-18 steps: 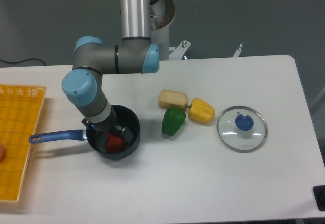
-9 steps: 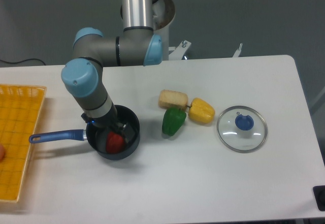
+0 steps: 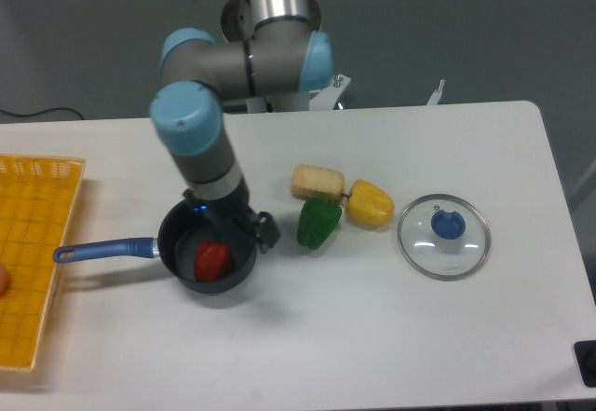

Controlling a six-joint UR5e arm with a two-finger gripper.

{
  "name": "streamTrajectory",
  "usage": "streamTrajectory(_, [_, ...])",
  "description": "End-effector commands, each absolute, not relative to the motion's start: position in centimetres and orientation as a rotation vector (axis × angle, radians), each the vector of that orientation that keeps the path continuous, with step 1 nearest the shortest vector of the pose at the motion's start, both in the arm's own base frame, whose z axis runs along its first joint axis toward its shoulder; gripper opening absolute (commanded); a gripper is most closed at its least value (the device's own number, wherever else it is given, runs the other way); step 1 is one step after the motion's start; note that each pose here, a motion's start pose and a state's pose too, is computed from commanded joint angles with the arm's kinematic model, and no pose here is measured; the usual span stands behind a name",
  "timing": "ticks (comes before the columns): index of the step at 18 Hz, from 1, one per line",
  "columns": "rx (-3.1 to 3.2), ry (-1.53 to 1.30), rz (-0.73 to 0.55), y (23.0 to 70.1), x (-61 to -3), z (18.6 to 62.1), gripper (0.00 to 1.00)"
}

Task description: Place the red pepper in the pot

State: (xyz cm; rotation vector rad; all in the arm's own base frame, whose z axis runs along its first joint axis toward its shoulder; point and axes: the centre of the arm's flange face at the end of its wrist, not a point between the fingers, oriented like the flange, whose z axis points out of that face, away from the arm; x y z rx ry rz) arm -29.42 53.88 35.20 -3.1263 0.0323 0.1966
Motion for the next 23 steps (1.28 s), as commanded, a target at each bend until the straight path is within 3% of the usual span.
streamTrajectory(7, [-3.175,0.119,0.053,51.4,-33.3,36.5,1.00])
streamTrajectory(16, [-3.116,0.543,0.094,48.9,-38.2,38.2,1.00])
streamTrajectory(23, [-3.093,0.690,0.096,44.6,-43.4,39.1,1.00])
